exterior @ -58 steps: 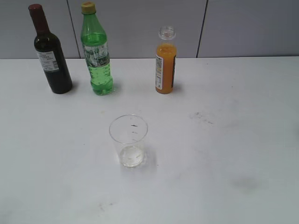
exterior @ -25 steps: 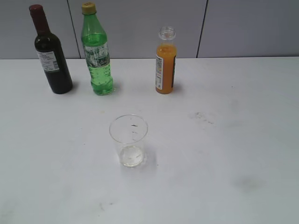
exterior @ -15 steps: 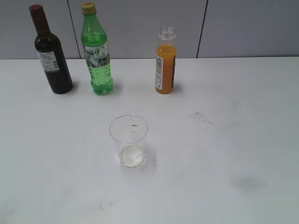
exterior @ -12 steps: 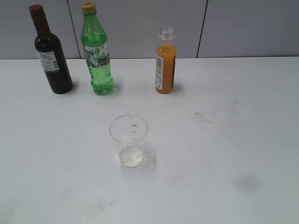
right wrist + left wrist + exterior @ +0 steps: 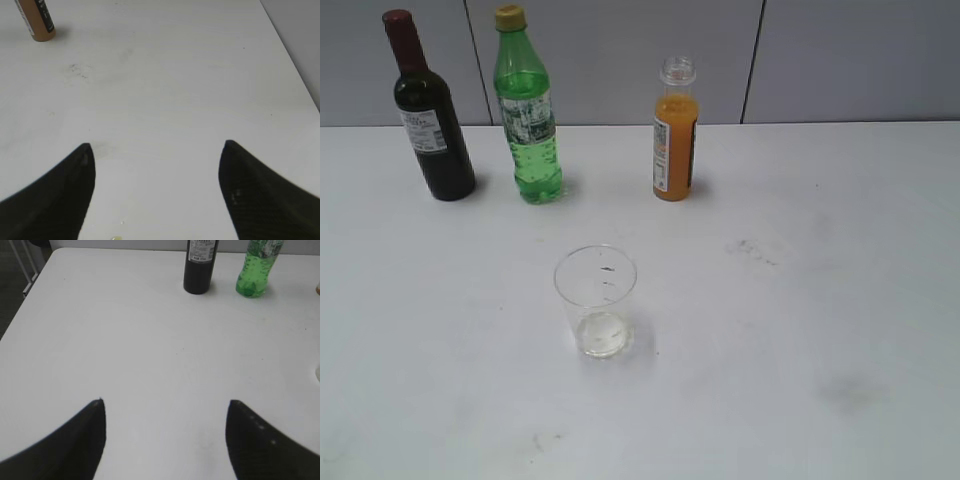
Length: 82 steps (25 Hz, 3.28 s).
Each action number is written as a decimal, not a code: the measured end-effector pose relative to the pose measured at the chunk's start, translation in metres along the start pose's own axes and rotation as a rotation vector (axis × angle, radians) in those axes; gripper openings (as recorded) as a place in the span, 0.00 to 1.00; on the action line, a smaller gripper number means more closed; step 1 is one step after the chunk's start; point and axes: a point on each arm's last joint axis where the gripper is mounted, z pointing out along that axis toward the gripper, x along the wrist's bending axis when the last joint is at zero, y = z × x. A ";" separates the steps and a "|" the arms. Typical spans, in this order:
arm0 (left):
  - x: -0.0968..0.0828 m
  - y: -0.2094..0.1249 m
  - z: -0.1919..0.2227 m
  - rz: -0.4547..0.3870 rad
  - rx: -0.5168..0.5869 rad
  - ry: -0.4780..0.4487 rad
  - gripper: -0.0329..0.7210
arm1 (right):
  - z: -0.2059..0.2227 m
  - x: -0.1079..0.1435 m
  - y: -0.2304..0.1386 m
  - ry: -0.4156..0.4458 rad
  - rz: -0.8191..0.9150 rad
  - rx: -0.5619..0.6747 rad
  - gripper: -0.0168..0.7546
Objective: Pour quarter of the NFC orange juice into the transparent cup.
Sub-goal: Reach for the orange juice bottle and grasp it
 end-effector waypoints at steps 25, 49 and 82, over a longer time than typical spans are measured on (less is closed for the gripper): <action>0.000 0.007 -0.002 0.032 -0.056 0.002 0.87 | 0.000 0.000 0.000 0.000 0.003 0.000 0.79; -0.018 0.123 0.188 0.087 -0.418 -0.078 0.89 | 0.000 0.000 0.000 0.000 0.004 0.000 0.79; -0.176 0.095 0.440 0.418 -0.258 -0.993 0.83 | 0.000 0.000 0.000 0.000 0.005 -0.001 0.79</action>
